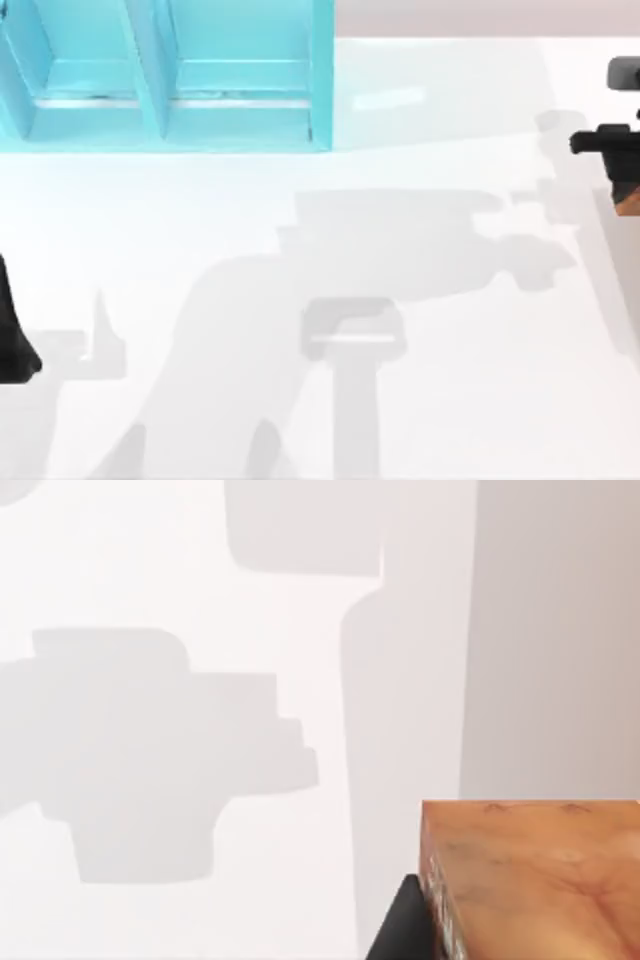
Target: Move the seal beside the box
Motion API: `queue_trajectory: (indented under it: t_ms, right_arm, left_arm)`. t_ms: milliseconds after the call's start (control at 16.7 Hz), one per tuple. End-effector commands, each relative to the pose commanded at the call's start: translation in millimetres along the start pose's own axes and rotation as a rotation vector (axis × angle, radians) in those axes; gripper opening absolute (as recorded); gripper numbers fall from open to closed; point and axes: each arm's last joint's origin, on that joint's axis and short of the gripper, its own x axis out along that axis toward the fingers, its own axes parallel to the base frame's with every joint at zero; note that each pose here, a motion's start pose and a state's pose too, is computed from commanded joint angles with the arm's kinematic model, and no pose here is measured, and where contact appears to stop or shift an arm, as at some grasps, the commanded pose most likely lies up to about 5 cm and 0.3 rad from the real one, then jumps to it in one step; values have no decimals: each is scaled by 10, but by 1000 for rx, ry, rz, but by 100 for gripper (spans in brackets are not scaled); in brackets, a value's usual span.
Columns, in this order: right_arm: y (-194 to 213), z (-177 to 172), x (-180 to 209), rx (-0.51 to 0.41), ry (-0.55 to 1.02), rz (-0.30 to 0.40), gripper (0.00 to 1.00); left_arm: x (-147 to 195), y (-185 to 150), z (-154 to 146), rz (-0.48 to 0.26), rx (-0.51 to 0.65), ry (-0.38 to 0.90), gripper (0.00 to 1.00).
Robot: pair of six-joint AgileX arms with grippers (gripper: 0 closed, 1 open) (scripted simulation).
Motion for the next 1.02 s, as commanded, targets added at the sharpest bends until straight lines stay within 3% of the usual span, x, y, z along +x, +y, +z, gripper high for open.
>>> queue_trajectory:
  t_ms: [60,840,1020]
  right_arm:
    - [0,0,0,0,0,0,0]
    - [0,0,0,0,0,0,98]
    - [0,0,0,0,0,0,100]
  left_arm:
    - [0,0,0,0,0,0,100]
    - [0,0,0,0,0,0,100]
    - [0,0,0,0,0,0,100]
